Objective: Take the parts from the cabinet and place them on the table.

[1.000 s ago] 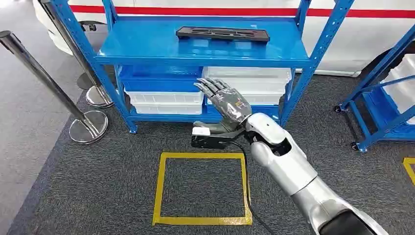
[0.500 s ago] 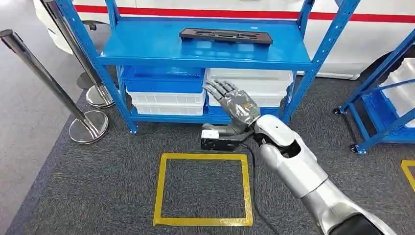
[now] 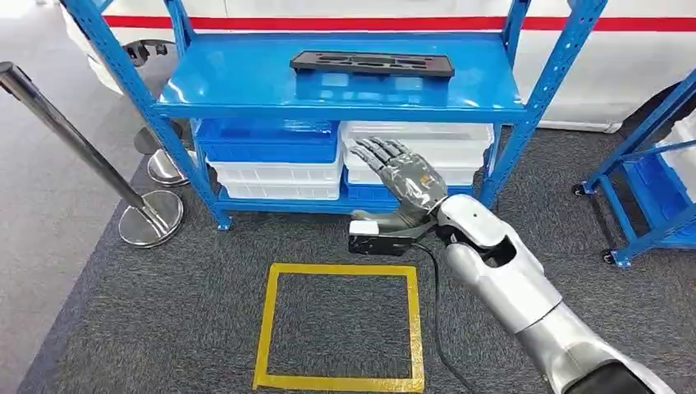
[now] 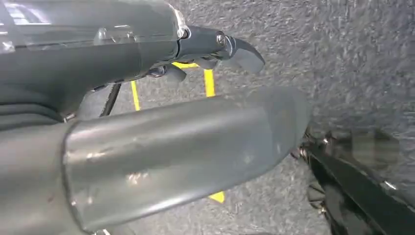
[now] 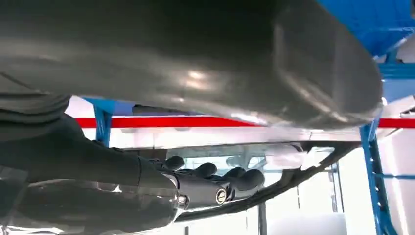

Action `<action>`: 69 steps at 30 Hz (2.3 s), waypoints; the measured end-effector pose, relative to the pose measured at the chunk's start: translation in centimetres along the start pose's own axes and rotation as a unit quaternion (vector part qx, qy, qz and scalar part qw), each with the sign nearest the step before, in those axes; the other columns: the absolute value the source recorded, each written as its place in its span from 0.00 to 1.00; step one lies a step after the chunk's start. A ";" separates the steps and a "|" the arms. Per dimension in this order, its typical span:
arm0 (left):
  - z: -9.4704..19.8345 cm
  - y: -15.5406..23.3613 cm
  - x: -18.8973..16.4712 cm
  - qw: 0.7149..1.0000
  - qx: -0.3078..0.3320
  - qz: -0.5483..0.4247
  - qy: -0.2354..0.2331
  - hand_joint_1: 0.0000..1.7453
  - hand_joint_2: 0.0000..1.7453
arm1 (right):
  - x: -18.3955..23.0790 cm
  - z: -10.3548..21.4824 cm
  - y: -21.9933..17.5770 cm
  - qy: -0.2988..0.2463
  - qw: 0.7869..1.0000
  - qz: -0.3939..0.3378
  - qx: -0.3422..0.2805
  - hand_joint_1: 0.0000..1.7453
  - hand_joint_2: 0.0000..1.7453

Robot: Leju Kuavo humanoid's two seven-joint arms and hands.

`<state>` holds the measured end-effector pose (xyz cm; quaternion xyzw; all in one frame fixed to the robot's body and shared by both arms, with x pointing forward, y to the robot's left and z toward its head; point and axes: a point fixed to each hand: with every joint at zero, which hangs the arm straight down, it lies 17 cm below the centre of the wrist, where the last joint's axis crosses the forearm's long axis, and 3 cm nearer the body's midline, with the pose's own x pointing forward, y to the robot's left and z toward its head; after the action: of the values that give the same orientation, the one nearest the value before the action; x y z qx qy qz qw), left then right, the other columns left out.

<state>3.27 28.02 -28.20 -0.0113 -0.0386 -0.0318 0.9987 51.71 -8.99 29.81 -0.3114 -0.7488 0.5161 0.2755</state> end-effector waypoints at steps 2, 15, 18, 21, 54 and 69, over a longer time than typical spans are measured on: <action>0.0 0.0 -0.5 1.000 0.001 -0.001 0.003 0.00 0.00 | -0.5 0.4 0.2 0.002 1.000 0.006 0.005 0.00 0.00; 0.0 0.3 -0.1 1.000 0.005 -0.006 -0.001 0.00 0.00 | -0.8 0.9 0.2 0.000 1.000 0.017 0.012 0.00 0.00; 0.0 0.1 -0.4 1.000 0.004 -0.011 0.001 0.00 0.00 | -0.8 1.0 0.3 -0.003 1.000 0.021 0.015 0.00 0.00; 0.0 0.1 -0.4 1.000 0.003 -0.012 0.001 0.00 0.00 | -0.8 1.1 0.7 -0.003 1.000 0.023 0.020 0.00 0.00; 0.0 -0.7 0.3 1.000 0.000 -0.021 -0.002 0.00 0.00 | -0.5 2.2 2.5 -0.007 0.999 0.025 0.041 0.00 0.00; -0.1 -0.8 0.1 1.000 0.001 -0.014 0.000 0.00 0.00 | -1.1 3.1 3.5 -0.005 0.998 0.028 0.057 0.00 1.00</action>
<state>3.31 27.22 -28.23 -0.0093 -0.0386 -0.0456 0.9982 50.83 -10.75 25.45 -0.3132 -0.7104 0.5672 0.2748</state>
